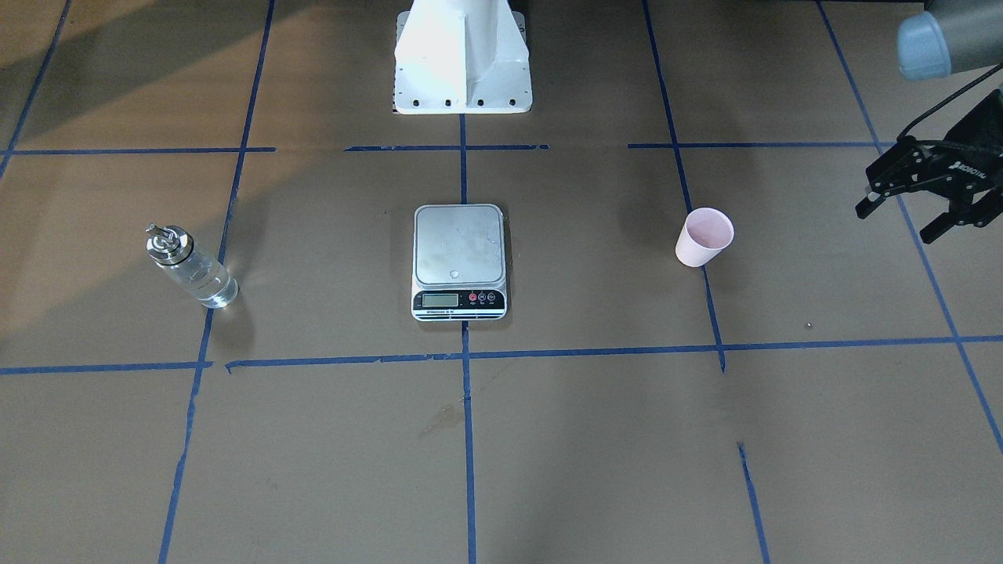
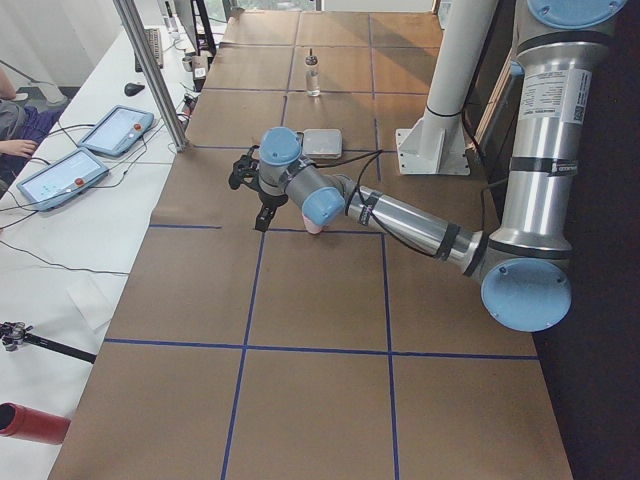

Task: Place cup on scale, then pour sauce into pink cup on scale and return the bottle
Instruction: 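Reach the left gripper down to the pink paper cup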

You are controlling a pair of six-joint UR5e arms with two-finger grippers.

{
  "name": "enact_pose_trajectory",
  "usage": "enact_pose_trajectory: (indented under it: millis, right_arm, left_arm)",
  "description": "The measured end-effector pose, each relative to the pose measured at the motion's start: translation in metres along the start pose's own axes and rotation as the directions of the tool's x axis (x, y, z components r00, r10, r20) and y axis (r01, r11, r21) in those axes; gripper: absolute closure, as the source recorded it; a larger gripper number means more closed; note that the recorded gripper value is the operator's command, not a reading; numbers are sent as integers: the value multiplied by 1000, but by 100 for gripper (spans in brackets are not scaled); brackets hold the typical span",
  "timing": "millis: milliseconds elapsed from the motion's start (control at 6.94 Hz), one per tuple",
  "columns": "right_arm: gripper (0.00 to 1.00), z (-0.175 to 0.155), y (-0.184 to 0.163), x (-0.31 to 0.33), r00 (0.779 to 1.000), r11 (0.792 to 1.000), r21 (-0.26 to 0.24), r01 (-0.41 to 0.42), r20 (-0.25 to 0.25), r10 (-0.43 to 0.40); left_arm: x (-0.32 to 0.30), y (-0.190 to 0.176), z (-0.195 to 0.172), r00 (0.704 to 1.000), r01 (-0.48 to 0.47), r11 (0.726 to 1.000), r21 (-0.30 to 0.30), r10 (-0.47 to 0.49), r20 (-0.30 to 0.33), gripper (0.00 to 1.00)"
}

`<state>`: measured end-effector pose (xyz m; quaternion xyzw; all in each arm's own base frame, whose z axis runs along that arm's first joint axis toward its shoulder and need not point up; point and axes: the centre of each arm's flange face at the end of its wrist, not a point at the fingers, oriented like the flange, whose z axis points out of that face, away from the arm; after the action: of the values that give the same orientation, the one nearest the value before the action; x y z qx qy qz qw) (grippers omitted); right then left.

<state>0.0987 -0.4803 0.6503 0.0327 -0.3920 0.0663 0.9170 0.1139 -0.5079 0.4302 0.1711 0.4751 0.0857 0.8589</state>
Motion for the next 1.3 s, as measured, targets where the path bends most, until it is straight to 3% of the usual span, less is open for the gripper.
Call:
enact_pose_trajectory:
  millis: [288,432,865,1297]
  right_arm:
    - [0,-5,-2,-7,1000,1000,12,13,5,-13]
    - [0,-3,0,-5,1000,1000,8,7,10,-7]
    - [0,-1,1,-8,999,999,29,34,22,-35]
    - [0,1,6,-8,998,999,26,42,47,-43]
  left_arm:
    - [7,-11,28,989,131,989,-76,-136,-64,0]
    - [21,-14,39,978,195,977,-88,-201,-59,0]
    - [76,7,86,944,329,942,-64,-327,42,0]
    - [89,52,131,944,328,931,-158,-318,88,0]
